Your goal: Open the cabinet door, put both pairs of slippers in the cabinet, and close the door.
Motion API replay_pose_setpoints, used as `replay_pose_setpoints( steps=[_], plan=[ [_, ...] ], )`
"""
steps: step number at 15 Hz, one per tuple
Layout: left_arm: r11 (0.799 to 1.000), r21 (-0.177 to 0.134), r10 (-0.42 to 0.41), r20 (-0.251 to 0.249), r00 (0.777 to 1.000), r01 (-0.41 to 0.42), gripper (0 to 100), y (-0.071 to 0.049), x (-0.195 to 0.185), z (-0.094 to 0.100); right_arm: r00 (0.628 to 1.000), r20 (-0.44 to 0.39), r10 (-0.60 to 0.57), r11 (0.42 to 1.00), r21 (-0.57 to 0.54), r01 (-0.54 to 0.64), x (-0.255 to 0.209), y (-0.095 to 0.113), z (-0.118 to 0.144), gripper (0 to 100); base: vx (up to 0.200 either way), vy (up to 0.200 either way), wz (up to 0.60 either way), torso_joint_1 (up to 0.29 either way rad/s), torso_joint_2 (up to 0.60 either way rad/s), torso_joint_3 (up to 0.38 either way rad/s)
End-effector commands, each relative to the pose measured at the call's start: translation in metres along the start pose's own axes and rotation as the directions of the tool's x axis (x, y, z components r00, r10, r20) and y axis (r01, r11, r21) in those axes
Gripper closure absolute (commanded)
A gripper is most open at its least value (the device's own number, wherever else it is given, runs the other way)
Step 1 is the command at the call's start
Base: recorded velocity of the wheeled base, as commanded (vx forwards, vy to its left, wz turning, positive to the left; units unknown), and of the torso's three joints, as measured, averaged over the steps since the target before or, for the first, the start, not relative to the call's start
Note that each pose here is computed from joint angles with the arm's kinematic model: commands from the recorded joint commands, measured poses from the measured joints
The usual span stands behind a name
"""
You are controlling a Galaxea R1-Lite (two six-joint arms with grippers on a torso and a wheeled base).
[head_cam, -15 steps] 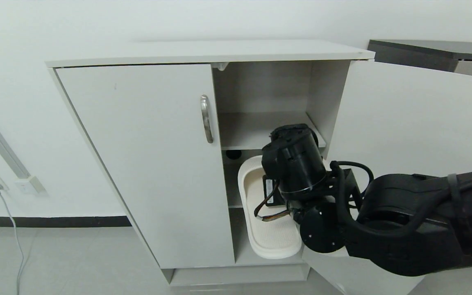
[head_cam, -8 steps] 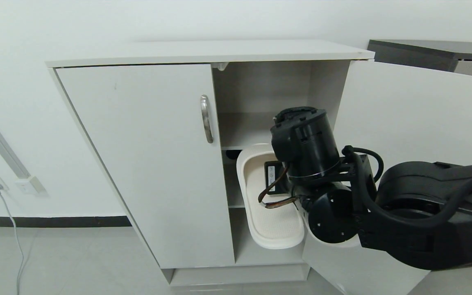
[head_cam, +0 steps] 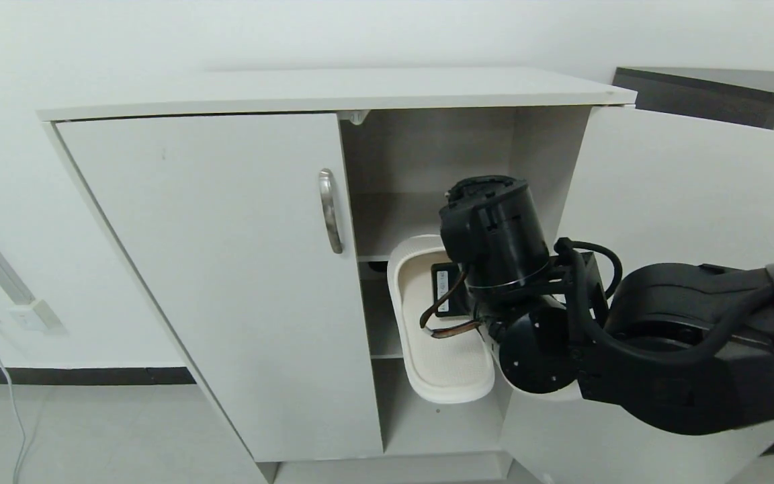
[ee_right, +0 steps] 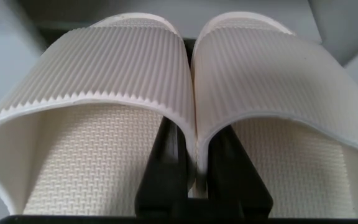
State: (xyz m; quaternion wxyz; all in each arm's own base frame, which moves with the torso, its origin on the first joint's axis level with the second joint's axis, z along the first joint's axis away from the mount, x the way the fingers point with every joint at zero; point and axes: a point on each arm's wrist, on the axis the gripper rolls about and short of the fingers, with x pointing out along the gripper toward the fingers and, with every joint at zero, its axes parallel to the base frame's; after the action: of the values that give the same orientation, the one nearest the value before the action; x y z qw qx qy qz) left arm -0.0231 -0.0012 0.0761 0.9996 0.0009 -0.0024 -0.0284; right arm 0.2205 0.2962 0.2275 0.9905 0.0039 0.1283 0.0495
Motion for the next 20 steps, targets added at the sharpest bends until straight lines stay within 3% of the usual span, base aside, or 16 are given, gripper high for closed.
replay_pose_setpoints(
  steps=[1, 6, 14, 20],
  plan=[
    [1.0, 0.0, 0.0, -0.002, 1.0, 0.0, 100, 0.0, 0.0, 0.0, 1.0, -0.004, 0.002, 1.0, -0.005, -0.002, 0.001, 0.002, -0.003, 100, 0.2, 0.0, 0.0, 0.002, 0.01, -0.007],
    [1.0, 0.001, 0.0, -0.002, 1.0, 0.0, 100, 0.0, 0.0, 0.0, 1.0, -0.015, -0.003, 1.0, -0.015, 0.003, 0.007, 0.004, -0.008, 100, 0.2, 0.0, 0.0, 0.0, 0.01, 0.003],
    [1.0, 0.003, 0.002, -0.002, 1.0, -0.002, 100, 0.0, 0.0, 0.0, 0.999, 0.002, -0.052, 0.998, 0.028, 0.052, 0.058, 0.015, -0.002, 100, 0.0, 0.0, 0.0, 0.0, 0.0, 0.0],
    [1.0, 0.003, 0.002, -0.002, 1.0, -0.002, 100, 0.0, 0.0, 0.0, 0.996, 0.034, -0.086, 0.996, 0.035, 0.085, 0.087, 0.009, 0.012, 100, 0.0, 0.0, 0.0, 0.0, 0.0, 0.0]
  ],
)
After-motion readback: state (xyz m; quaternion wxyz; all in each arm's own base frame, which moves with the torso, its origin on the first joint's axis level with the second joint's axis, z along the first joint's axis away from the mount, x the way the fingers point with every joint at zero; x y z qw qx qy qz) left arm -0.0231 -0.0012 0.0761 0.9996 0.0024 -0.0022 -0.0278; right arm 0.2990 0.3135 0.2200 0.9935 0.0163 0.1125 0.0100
